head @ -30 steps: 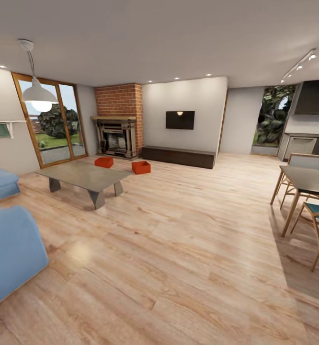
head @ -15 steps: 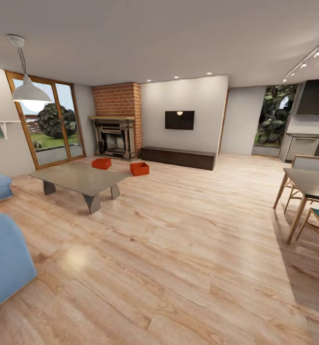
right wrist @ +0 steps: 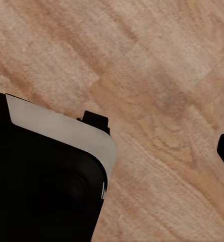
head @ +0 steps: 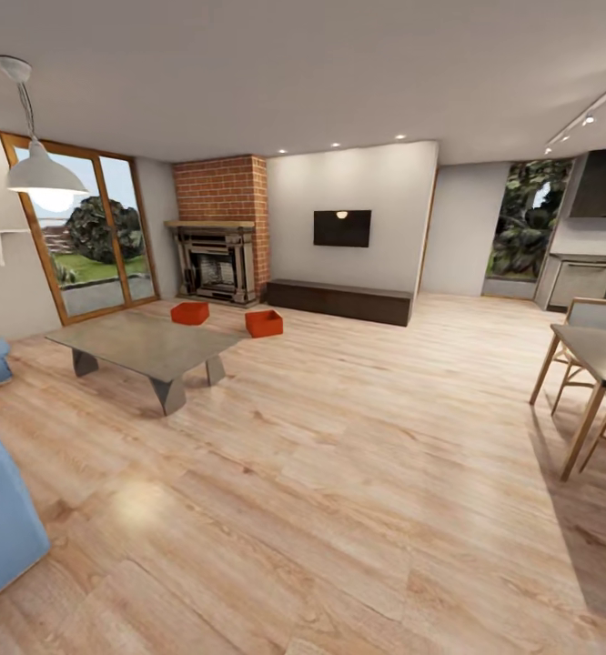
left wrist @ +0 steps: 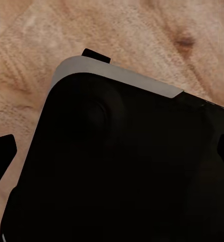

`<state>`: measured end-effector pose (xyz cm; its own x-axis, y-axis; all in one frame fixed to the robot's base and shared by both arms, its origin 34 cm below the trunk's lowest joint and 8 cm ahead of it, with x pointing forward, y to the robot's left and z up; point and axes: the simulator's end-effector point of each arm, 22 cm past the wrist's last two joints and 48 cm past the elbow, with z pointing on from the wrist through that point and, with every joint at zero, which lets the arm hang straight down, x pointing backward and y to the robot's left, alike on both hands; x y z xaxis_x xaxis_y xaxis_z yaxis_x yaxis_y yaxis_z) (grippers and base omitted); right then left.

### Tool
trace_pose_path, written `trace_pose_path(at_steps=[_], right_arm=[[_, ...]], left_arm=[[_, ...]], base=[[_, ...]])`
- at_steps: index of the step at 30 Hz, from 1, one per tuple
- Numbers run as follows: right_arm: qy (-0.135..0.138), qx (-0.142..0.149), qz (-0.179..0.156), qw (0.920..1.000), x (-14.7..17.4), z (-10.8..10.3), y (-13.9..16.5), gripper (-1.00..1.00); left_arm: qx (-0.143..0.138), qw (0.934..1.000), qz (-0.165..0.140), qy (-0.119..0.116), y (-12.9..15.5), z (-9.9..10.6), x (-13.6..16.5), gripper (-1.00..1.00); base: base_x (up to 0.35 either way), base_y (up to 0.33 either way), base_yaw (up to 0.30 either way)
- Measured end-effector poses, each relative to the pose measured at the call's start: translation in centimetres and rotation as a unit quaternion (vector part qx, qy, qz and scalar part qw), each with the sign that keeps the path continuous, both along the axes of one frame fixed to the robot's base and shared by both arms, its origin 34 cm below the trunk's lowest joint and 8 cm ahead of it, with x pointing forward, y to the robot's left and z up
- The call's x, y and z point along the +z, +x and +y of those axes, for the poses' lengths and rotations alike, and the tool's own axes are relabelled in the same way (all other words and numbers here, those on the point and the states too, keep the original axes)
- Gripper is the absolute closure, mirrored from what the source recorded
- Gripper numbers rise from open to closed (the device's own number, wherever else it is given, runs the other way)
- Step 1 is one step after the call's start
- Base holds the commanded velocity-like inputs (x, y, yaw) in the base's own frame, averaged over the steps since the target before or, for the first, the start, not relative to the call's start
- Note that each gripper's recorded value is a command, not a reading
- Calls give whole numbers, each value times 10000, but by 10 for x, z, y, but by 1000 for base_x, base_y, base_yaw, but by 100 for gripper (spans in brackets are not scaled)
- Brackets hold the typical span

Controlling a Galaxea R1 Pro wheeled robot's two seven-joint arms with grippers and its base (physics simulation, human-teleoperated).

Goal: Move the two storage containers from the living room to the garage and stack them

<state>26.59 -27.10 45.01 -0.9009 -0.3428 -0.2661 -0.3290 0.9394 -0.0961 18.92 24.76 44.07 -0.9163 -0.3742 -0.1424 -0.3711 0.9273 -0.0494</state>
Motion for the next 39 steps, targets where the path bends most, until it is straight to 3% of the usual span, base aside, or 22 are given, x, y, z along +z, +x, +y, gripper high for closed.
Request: trace_pose_path(at_steps=[39], right_arm=[[-8,0,-7,10000,0,-1,0,-100]], left_arm=[[-18,10000,-1,-5,0,-1,0,-100]], base=[[322,-65,0]])
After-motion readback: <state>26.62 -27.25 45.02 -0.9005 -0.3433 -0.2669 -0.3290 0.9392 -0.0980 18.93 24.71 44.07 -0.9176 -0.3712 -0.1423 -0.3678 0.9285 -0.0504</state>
